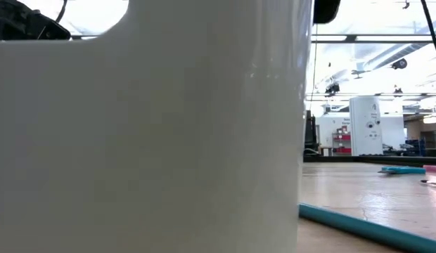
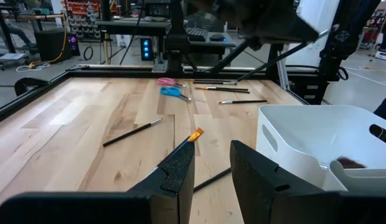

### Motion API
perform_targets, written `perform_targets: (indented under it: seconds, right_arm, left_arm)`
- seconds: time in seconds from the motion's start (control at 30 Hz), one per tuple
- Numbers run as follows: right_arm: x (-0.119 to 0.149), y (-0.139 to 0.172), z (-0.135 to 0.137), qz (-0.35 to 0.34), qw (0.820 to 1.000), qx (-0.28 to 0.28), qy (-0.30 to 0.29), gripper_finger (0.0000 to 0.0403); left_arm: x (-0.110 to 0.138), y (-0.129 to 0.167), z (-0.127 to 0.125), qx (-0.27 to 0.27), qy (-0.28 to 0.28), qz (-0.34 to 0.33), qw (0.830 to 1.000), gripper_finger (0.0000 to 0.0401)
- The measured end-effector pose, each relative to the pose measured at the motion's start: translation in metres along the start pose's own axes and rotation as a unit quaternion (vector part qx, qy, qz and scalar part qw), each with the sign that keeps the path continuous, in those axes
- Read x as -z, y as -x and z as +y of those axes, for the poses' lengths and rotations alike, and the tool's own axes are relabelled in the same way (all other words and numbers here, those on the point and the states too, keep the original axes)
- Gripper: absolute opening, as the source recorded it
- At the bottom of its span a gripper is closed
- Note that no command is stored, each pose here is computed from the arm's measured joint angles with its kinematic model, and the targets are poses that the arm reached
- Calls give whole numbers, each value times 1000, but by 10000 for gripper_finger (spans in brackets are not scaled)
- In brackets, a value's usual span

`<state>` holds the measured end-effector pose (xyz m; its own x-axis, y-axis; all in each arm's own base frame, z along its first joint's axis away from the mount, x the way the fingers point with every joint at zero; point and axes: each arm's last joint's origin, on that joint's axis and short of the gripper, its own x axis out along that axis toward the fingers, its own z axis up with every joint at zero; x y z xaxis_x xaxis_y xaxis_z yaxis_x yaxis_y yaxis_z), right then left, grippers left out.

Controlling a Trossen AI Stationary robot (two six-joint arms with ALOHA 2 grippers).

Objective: Pick & Place Paint Supplies
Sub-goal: Put the black paint brush into the white bin

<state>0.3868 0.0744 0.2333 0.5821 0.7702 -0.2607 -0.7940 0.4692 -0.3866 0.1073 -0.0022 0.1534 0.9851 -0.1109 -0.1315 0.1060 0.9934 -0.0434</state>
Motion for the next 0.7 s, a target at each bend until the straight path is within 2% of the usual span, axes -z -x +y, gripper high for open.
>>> perform_targets:
  seconds: [0.27, 0.4, 0.6, 0.7]
  right_arm:
    - [-23, -27, 5, 3, 999, 14, 48, 17]
    - [-19, -48, 6, 14, 999, -9, 39, 17]
    - [-11, -77, 5, 49, 996, -36, 60, 17]
    - [-8, -87, 3, 61, 996, -48, 45, 17]
  left_arm:
    - [0, 0, 0, 0, 0, 0, 1000, 104]
    - [0, 0, 0, 0, 0, 0, 1000, 104]
    - [0, 0, 0, 0, 0, 0, 1000, 104]
    - [0, 0, 0, 0, 0, 0, 1000, 104]
